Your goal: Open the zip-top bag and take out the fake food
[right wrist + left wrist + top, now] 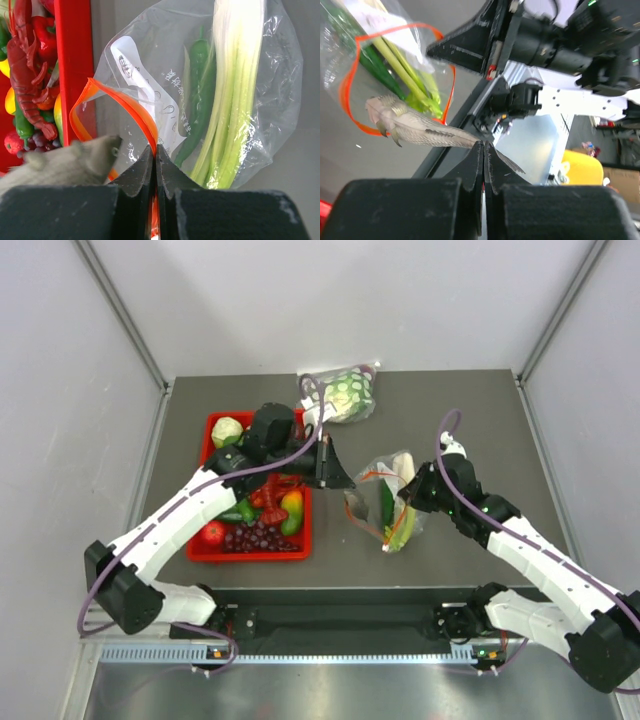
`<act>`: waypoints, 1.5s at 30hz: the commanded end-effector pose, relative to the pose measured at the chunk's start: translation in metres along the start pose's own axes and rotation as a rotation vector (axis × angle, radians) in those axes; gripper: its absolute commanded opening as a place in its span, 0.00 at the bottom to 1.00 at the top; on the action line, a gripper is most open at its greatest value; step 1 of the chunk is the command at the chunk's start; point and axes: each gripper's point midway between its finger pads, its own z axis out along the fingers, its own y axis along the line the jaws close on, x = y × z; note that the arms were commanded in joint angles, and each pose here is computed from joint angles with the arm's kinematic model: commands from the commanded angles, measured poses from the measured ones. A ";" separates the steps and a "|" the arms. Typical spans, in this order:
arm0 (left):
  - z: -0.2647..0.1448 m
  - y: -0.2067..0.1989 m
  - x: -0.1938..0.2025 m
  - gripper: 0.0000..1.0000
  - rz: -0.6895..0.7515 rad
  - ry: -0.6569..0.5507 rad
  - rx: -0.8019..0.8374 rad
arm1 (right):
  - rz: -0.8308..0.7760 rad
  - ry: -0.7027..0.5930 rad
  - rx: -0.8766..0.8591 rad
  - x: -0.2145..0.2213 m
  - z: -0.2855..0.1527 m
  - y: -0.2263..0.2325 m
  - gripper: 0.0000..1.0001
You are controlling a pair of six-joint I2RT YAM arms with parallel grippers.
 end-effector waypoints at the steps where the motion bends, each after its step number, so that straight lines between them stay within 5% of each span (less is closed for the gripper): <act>1: -0.040 -0.047 -0.048 0.00 0.111 -0.221 0.065 | 0.016 -0.053 -0.026 -0.013 0.001 0.006 0.00; 9: -0.104 -0.017 -0.095 0.00 0.101 -0.409 -0.075 | 0.015 -0.049 -0.035 -0.012 0.002 0.007 0.00; 18: -0.179 0.085 -0.109 0.00 0.073 -0.553 -0.626 | 0.014 -0.035 -0.035 -0.010 0.006 0.008 0.00; 25: -0.210 0.134 -0.099 0.00 0.056 -0.564 -0.848 | 0.007 -0.029 -0.041 -0.011 0.009 0.011 0.00; 45: -0.207 0.222 -0.014 0.00 -0.129 -0.484 -0.952 | -0.002 -0.011 -0.043 -0.011 0.013 0.014 0.00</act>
